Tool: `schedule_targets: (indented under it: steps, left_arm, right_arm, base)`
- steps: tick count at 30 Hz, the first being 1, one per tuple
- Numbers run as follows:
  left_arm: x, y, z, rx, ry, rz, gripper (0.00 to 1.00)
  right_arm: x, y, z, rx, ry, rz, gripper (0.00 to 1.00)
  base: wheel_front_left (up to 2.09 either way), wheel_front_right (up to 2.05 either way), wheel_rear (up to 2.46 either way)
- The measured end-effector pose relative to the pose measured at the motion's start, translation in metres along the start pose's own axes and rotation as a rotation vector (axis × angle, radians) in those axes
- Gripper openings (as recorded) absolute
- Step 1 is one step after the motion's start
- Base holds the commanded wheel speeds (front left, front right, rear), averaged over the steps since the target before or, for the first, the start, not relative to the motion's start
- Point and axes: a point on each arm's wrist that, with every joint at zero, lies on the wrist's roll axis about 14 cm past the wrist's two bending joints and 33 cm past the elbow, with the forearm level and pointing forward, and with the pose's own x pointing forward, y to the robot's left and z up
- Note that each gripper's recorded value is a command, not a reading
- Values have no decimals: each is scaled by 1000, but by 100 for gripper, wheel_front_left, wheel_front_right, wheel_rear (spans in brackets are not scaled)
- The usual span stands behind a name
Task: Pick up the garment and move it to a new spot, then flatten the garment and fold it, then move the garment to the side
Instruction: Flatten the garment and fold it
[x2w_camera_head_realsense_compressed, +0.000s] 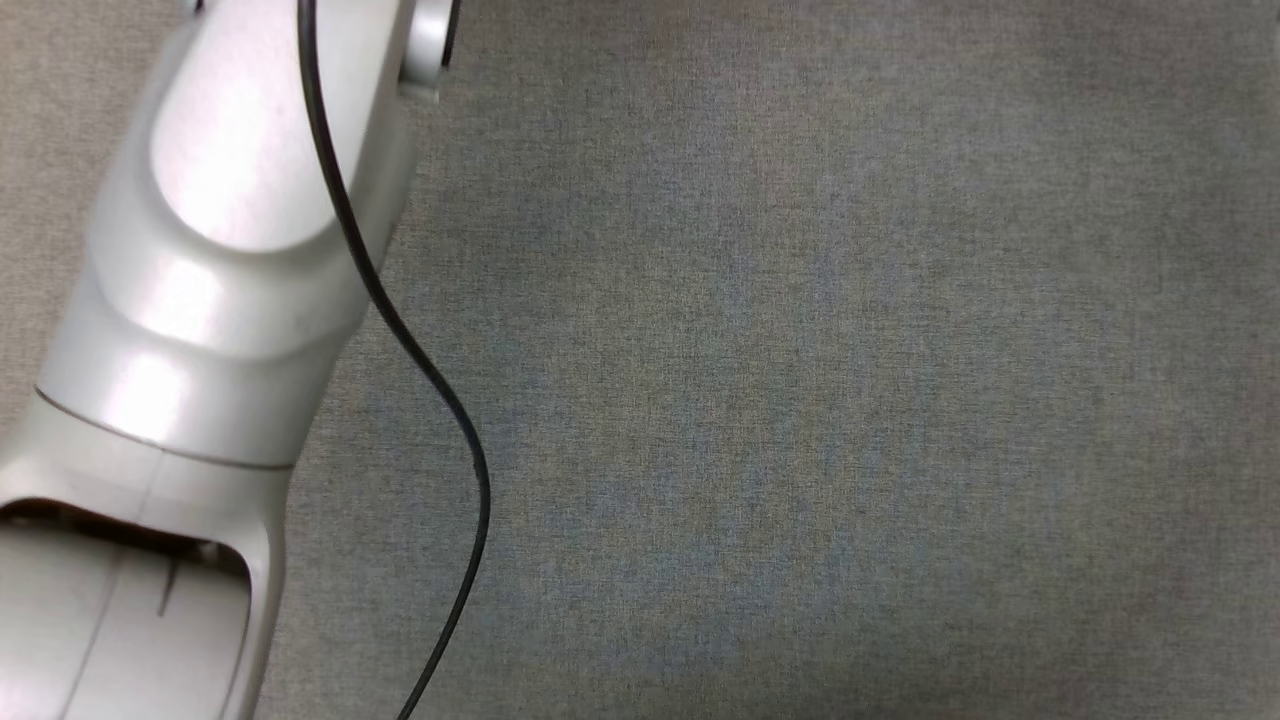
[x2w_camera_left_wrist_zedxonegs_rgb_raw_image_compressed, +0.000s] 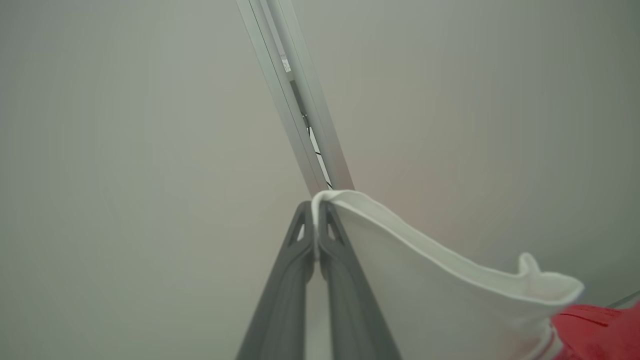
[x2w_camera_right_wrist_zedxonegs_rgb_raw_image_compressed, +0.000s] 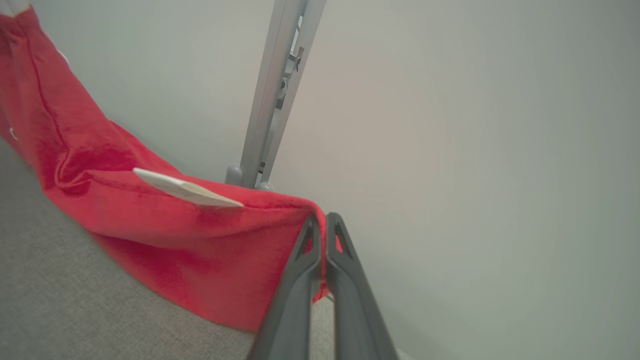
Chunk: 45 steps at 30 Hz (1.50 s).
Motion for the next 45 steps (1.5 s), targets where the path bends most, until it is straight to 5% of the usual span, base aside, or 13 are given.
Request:
schedule_targets:
  steps: [11, 45]
  left_arm:
    - [-58, -2, -20, 32, 149, -58, 0]
    - [-284, -8, -59, 259, 608, -410, 0]
  right_arm:
    - [-55, 24, -35, 50, 156, 5, 0]
    - [-204, 108, -49, 223, 387, -2, 0]
  base:
    - [0, 0, 0]
    - [0, 0, 0]
